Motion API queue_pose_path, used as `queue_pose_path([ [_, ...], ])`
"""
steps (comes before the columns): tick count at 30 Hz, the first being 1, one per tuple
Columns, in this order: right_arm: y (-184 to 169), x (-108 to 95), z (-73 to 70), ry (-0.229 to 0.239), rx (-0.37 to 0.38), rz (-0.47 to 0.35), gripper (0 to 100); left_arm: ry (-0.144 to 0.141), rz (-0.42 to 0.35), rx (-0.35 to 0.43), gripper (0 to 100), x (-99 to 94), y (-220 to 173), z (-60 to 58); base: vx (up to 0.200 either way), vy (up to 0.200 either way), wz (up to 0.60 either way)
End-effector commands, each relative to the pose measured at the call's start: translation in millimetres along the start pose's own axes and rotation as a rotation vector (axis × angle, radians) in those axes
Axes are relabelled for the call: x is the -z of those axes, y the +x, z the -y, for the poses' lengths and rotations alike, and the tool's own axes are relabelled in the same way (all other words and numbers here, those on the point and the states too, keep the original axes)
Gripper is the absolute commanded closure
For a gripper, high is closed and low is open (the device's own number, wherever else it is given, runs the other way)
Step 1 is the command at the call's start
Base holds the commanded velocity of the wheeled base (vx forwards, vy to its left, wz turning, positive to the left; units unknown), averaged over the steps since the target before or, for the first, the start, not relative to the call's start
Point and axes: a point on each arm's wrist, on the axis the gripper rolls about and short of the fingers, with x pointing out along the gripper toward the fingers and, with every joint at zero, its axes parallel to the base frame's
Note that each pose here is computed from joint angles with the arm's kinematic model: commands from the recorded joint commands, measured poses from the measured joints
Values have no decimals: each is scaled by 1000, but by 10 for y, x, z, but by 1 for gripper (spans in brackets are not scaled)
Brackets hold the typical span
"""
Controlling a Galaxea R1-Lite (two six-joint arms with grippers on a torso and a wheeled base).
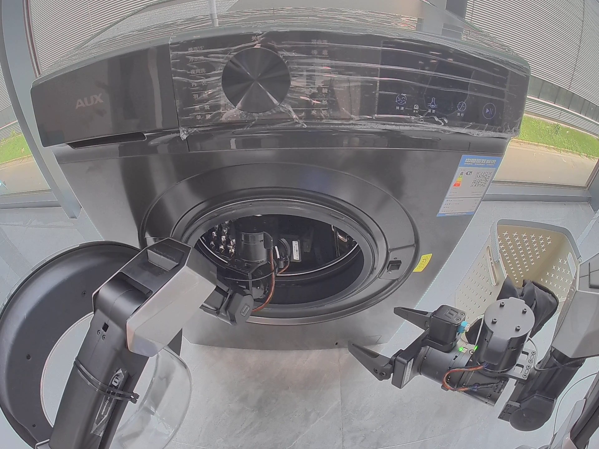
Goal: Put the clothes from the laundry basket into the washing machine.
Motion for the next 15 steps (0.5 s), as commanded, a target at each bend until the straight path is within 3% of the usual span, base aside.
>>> queue_pose_path([
  [1,-2,-6,-1,0,0,3,0,6,-20,17,0,-29,-91,77,0,0,0],
  [7,-2,-6,-1,0,0,3,0,15,-50,63,0,-102,-359,282,0,0,0],
  [10,-9,-4,3,0,1,1,0,34,-106,105,0,-77,-669,436,0,0,0],
  [15,-15,1,4,0,2,-2,0,48,-144,161,0,-112,-1097,572,0,0,0],
])
